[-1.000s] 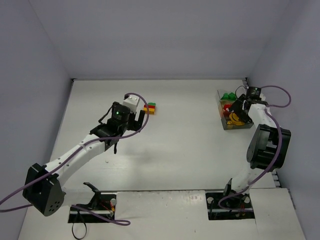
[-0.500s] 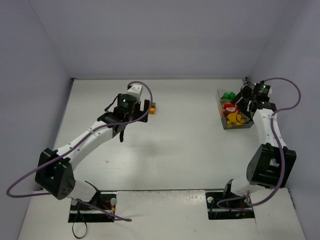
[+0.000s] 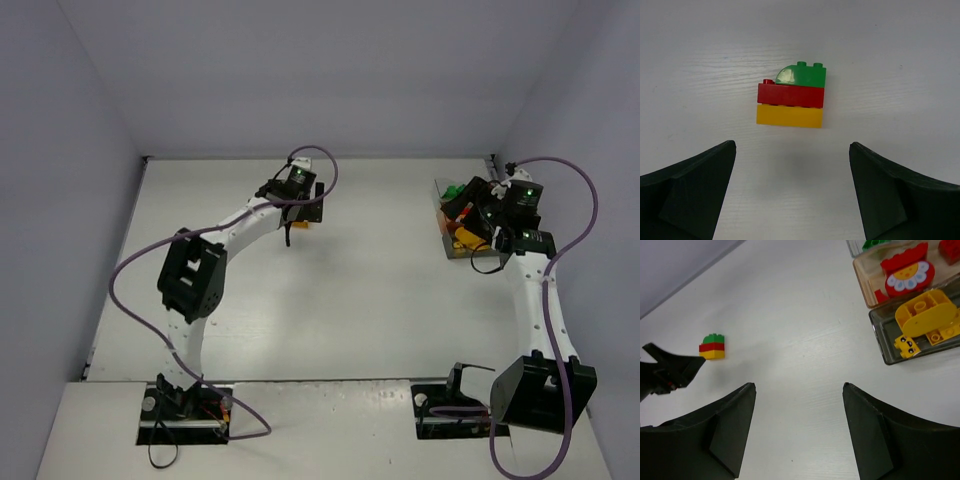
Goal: Sort the legos into containers by color
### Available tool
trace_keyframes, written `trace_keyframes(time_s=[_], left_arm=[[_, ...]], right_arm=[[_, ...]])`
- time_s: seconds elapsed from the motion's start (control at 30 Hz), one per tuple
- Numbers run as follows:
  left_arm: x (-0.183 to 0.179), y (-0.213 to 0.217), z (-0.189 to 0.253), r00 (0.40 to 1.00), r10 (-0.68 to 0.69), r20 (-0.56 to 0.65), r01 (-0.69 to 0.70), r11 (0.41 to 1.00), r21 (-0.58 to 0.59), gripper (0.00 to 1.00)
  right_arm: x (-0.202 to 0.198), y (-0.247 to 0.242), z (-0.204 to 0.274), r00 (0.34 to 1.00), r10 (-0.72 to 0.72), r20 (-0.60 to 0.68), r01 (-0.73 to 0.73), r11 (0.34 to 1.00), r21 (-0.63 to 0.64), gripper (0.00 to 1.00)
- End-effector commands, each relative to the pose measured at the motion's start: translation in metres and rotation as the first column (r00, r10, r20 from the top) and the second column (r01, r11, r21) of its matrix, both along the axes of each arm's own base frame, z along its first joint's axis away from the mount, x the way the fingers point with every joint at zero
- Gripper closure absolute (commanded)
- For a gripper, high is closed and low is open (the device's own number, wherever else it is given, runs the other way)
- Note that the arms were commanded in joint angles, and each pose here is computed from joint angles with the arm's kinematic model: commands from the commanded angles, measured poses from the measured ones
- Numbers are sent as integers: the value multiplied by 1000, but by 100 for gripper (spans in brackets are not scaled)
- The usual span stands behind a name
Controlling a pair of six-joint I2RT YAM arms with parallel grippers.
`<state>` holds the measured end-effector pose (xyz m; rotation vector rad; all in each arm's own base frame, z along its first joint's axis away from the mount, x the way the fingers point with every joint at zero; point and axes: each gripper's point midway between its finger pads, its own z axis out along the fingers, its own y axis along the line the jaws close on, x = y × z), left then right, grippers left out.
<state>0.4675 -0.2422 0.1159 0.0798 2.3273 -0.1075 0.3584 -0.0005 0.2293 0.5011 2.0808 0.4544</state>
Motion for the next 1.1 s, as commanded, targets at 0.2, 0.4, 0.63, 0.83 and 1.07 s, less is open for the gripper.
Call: trace_keyframes(time_s=[0.2,0.4,0.63,0.83,1.07], left_arm=[[47,7,-15,998,66,-11,-65,997,45,11],[63,6,-33,999,37,-16,-36,998,59,11],[60,1,-43,1000,0,-30,2,999,51,47],[49,3,-1,992,-85,95,82,996,32,83],[-5,-16,83,844,-389,369,413,911,15,96]], right_arm=[[-16,24,0,992,119,40,-120,992,33,33],[-24,29,-1,989,141,46,-143,989,34,33],[-27,34,0,986,160,53,-163,986,44,33],[-22,56,7,967,245,61,-249,967,52,34],[-18,123,25,891,446,87,-454,884,115,36]])
